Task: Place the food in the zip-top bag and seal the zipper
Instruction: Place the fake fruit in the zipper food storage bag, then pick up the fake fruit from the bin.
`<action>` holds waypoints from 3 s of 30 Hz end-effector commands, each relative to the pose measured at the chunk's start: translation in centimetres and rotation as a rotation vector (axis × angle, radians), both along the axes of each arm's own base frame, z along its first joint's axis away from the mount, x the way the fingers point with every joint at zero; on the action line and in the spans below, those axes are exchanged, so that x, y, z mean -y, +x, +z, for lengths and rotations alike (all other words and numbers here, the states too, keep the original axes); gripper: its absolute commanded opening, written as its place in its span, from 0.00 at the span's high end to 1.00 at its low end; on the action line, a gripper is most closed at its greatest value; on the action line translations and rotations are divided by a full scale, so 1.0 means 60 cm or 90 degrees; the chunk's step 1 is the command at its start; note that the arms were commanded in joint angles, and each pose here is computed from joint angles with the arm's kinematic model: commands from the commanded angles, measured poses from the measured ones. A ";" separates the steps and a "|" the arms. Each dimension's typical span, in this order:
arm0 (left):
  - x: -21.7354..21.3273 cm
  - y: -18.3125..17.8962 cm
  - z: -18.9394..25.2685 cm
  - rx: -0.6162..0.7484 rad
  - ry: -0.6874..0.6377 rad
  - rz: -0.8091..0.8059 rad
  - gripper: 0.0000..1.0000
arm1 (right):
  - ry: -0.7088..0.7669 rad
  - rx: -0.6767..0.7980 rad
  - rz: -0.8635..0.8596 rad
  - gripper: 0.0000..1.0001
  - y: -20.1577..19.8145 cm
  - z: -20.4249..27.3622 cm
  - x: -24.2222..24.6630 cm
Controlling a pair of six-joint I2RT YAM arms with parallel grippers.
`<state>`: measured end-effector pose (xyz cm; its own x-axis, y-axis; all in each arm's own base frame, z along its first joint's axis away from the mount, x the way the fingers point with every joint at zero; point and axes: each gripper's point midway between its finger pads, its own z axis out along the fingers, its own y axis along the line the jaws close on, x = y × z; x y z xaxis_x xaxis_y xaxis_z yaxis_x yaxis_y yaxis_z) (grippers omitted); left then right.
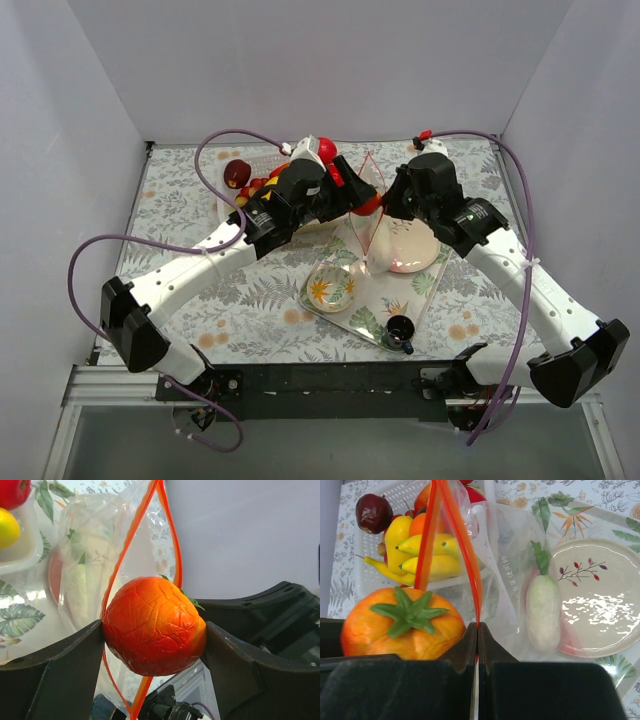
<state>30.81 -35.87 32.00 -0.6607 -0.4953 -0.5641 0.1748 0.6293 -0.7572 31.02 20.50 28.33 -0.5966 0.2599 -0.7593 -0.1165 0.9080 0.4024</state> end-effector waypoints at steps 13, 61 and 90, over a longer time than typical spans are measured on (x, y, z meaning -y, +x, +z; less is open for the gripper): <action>0.033 0.019 -0.052 0.016 0.120 0.055 0.22 | 0.076 0.065 -0.029 0.99 -0.013 0.075 0.013; -0.498 0.389 -0.164 0.030 0.546 0.403 0.02 | -0.076 0.105 -0.016 0.99 0.021 0.136 0.097; -0.507 0.433 -0.314 -0.023 0.631 0.332 0.02 | -0.055 0.105 0.028 0.99 0.028 0.131 0.070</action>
<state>56.25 -6.09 12.17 -0.5456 -0.0624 -0.8357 -0.2773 0.9545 0.1098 32.23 15.95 34.56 -0.5237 0.1540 -0.8379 -0.1776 0.9422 0.2842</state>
